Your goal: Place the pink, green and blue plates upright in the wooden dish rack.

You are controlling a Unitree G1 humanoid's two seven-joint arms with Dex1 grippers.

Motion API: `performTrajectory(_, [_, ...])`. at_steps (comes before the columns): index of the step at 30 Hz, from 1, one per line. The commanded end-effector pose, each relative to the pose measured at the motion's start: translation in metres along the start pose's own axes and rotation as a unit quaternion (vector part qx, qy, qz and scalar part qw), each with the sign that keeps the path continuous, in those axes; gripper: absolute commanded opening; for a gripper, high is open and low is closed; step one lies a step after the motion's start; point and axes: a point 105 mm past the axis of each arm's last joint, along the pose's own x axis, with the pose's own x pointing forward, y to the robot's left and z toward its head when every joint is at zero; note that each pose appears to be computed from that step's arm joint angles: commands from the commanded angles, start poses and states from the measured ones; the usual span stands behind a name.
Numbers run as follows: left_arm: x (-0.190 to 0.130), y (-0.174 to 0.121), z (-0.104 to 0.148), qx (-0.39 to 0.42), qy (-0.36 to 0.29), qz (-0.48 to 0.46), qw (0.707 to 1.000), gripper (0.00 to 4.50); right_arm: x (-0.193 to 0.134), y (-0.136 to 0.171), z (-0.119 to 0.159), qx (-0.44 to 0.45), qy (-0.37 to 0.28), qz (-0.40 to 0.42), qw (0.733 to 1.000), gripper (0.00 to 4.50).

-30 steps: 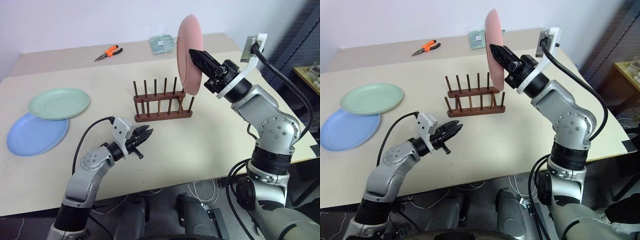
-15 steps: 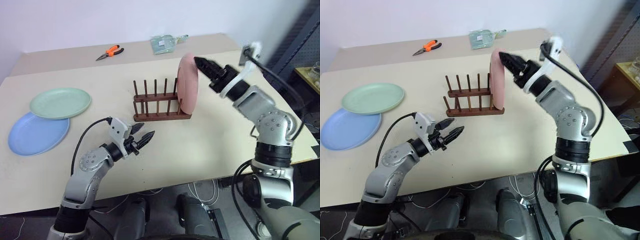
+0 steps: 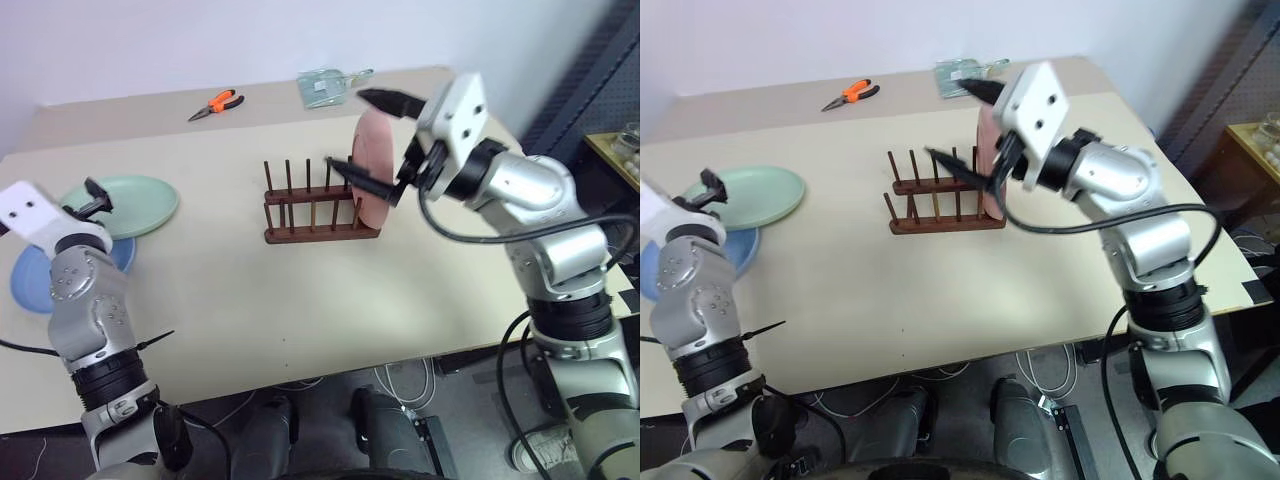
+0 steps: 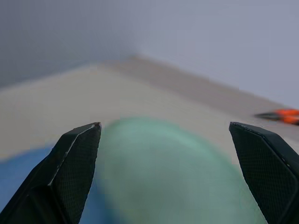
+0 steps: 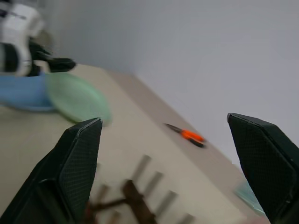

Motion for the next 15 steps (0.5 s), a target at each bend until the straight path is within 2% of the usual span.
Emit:
performTrajectory(1, [0.003, -0.01, 0.004, -0.062, 0.032, -0.013, 0.998, 4.5, 0.003, 0.012, 0.011, -0.012, -0.027, 0.016, 0.999, 4.48])
performTrajectory(5, [0.007, -0.009, -0.003, -0.132, 0.071, 0.0, 0.989, 4.5, 0.005, 0.017, 0.005, -0.008, -0.022, 0.02, 1.0, 4.48])
performTrajectory(8, [0.014, -0.004, -0.017, -0.188, 0.108, 0.022, 0.976, 3.18, 0.004, 0.021, 0.003, -0.005, -0.023, 0.016, 1.0, 4.5])
performTrajectory(13, [0.018, -0.009, -0.025, -0.231, 0.137, 0.017, 0.963, 0.59, -0.001, 0.013, 0.003, -0.004, -0.018, -0.006, 1.0, 4.5])
performTrajectory(15, [0.018, -0.012, -0.025, -0.224, 0.137, 0.008, 0.965, 0.59, -0.002, 0.011, 0.002, -0.001, -0.016, -0.01, 1.0, 4.5])
